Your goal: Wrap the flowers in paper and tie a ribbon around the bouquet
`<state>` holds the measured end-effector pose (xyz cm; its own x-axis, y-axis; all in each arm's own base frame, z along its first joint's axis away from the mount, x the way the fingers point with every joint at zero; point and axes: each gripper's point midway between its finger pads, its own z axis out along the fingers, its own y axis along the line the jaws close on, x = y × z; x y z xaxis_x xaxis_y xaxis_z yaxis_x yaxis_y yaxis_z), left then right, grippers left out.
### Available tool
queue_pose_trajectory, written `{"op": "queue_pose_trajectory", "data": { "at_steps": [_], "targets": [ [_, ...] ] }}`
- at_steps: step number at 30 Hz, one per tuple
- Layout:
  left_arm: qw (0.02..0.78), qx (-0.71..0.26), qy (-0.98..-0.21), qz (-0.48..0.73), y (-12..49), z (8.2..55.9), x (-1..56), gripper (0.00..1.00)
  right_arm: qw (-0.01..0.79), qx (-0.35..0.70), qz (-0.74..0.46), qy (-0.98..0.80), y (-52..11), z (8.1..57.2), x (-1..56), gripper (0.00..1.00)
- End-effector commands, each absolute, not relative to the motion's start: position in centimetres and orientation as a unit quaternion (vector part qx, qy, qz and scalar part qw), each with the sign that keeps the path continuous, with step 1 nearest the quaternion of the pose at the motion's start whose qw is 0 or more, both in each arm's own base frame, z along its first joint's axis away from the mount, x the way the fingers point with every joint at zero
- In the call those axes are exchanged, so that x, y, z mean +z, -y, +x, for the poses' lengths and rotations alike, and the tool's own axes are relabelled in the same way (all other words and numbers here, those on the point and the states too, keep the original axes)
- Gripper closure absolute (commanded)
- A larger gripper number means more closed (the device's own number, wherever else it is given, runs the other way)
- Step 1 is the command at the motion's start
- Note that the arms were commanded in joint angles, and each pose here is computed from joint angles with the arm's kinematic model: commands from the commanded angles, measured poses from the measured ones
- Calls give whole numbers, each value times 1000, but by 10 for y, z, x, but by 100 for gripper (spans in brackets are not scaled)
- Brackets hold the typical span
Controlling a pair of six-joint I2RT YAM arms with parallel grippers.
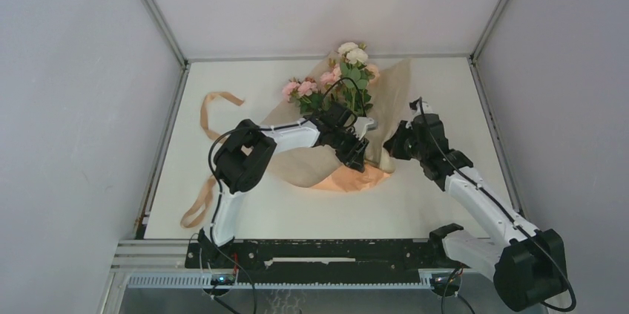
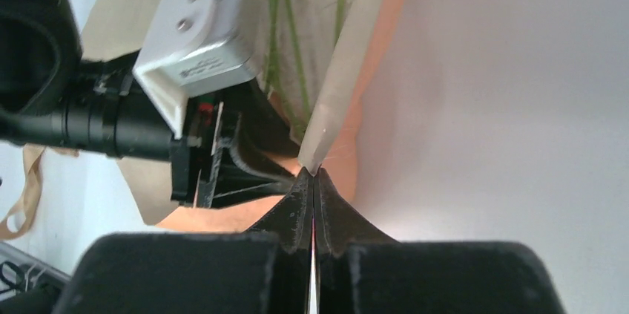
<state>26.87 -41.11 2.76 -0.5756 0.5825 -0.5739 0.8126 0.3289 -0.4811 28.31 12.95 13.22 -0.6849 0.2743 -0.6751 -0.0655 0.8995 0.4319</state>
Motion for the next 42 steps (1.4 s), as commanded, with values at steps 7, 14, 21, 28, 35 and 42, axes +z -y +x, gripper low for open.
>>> {"op": "queue_pose_trajectory", "data": {
  "at_steps": [7,14,21,28,35,42],
  "targets": [
    [135,-376,-821,409,407,277,18,56,323,187,179,-910,-86,253,108,50],
    [132,-378,-821,408,407,277,17,56,291,248,271,-883,-96,210,80,37],
    [132,-378,-820,409,407,277,18,55,284,312,308,-853,-134,207,40,29],
    [130,-379,-820,409,407,276,18,55,320,232,289,-872,-124,232,25,33],
    [128,-375,-825,404,405,278,20,55,350,143,277,-884,-98,240,20,70],
    [141,-362,-832,396,401,291,25,55,413,45,106,-903,-118,258,69,100]
  ]
}}
